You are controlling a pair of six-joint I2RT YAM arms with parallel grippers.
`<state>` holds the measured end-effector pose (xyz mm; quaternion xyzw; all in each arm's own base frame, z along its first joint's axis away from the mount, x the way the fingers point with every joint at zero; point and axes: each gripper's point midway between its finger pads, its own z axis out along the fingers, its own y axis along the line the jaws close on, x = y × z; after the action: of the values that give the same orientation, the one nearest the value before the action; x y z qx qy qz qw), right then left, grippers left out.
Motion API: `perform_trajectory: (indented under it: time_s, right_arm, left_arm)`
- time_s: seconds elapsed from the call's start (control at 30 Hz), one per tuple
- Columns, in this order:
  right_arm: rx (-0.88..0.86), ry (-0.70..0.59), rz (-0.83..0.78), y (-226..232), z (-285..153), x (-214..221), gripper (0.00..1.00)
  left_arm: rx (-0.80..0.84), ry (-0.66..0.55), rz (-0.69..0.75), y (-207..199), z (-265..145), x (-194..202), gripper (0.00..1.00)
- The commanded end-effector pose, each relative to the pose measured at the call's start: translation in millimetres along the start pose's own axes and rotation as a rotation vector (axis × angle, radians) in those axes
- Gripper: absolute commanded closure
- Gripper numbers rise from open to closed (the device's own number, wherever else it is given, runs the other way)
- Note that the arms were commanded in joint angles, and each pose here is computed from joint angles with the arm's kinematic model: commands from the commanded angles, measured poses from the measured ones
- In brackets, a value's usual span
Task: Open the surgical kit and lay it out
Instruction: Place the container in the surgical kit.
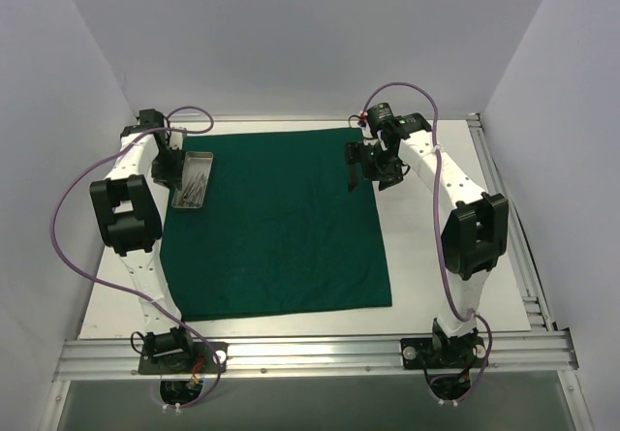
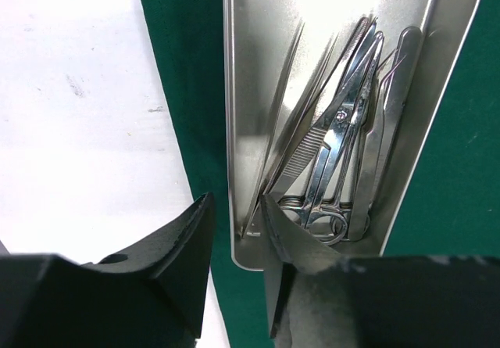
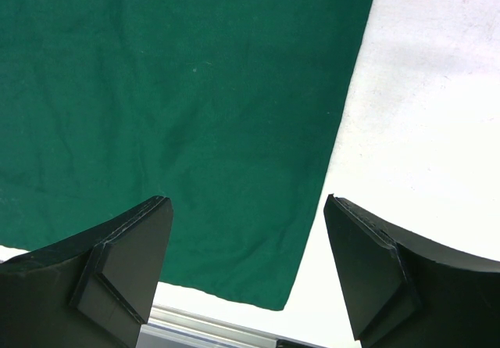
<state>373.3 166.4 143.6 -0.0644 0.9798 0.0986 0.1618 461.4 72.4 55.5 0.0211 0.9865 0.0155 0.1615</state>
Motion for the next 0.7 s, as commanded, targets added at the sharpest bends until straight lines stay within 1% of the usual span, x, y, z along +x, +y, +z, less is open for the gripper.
perform_trajectory:
  time_s: [0.0, 0.13, 0.17, 0.2, 0.23, 0.33, 0.53, 0.67]
  right_arm:
    - [-0.005, 0.006, 0.001, 0, -9, 4, 0.19]
    - [-0.008, 0.002, -0.003, 1, -10, 3, 0.19]
    - [-0.008, 0.000, -0.003, 1, -10, 2, 0.19]
    - [-0.008, 0.002, -0.003, 0, -10, 3, 0.19]
    - [-0.008, 0.003, -0.003, 0, -10, 3, 0.19]
    - [-0.013, 0.004, -0.004, 2, -10, 4, 0.19]
    - [-0.015, 0.005, -0.003, 1, -9, 5, 0.19]
    - [-0.011, 0.004, -0.004, 0, -9, 5, 0.19]
  left_arm:
    - [-0.006, -0.086, -0.001, 4, -21, -24, 0.60]
    - [-0.022, -0.102, -0.021, 5, -29, -27, 0.60]
    - [-0.031, -0.111, -0.023, 5, -33, -30, 0.63]
    - [-0.036, -0.138, -0.025, 4, -43, -35, 0.64]
    - [-0.076, -0.146, -0.040, 10, -48, -36, 0.65]
    - [-0.097, -0.183, -0.035, 8, -67, -41, 0.70]
    - [-0.084, -0.203, 0.006, -12, -70, -44, 0.72]
    - [-0.102, -0.192, 0.026, -23, -59, -49, 0.71]
